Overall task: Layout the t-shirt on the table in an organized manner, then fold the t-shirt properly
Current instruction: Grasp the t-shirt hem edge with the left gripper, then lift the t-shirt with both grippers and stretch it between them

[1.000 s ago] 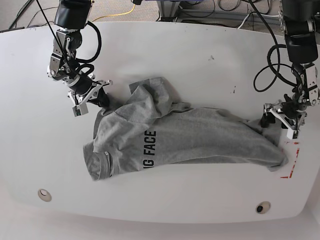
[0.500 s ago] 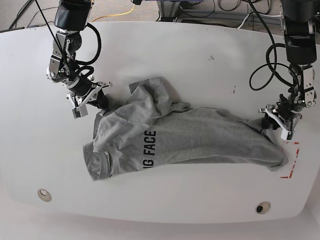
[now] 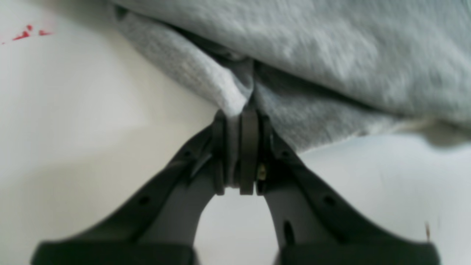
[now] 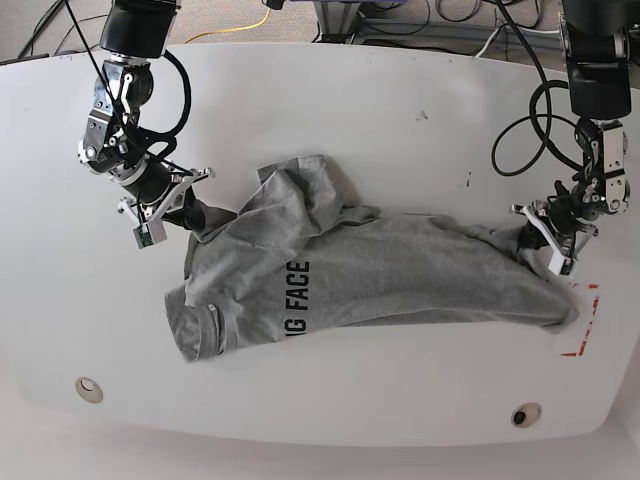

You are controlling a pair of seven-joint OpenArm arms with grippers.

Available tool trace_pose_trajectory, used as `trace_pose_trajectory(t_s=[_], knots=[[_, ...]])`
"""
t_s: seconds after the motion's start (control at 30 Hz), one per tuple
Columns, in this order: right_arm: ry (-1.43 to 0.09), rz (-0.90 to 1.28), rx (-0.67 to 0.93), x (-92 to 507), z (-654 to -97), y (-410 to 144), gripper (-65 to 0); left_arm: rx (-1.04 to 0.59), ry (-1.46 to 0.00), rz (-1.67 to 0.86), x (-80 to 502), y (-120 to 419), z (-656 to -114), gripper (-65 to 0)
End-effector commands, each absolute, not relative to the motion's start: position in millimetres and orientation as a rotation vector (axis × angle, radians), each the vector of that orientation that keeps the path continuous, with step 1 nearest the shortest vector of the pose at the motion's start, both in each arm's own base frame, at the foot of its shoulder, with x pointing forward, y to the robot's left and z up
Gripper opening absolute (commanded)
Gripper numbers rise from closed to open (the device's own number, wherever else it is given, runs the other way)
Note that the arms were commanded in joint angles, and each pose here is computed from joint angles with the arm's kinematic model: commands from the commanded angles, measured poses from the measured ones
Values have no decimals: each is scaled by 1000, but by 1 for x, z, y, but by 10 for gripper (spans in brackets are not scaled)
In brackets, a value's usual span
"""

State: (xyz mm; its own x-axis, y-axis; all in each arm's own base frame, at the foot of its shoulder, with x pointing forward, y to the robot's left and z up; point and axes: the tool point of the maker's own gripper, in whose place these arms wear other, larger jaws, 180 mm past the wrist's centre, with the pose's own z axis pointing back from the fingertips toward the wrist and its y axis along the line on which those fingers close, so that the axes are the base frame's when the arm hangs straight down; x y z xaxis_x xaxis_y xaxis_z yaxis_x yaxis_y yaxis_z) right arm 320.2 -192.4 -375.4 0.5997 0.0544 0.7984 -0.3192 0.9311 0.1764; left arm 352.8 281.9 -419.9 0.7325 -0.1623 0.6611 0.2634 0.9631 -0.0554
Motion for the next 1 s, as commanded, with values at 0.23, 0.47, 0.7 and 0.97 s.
trace_pose_trajectory(t_s=[0.23,0.47,0.7,0.97], knots=[[-1010,271,128,324,-304,-229,-650,30,-849,-376,359,294,-322,-650],[-1088,331,19,332,-256,-237,-650,112,-1041,-438,377,286,-246,-650],[-1116,376,-92,351,-214,-258,-650,206,-1176,-474,405,279,-166,-650],[-1214,397,-226,380,-145,-284,-650,277,-1302,-435,431,285,-85,-650]])
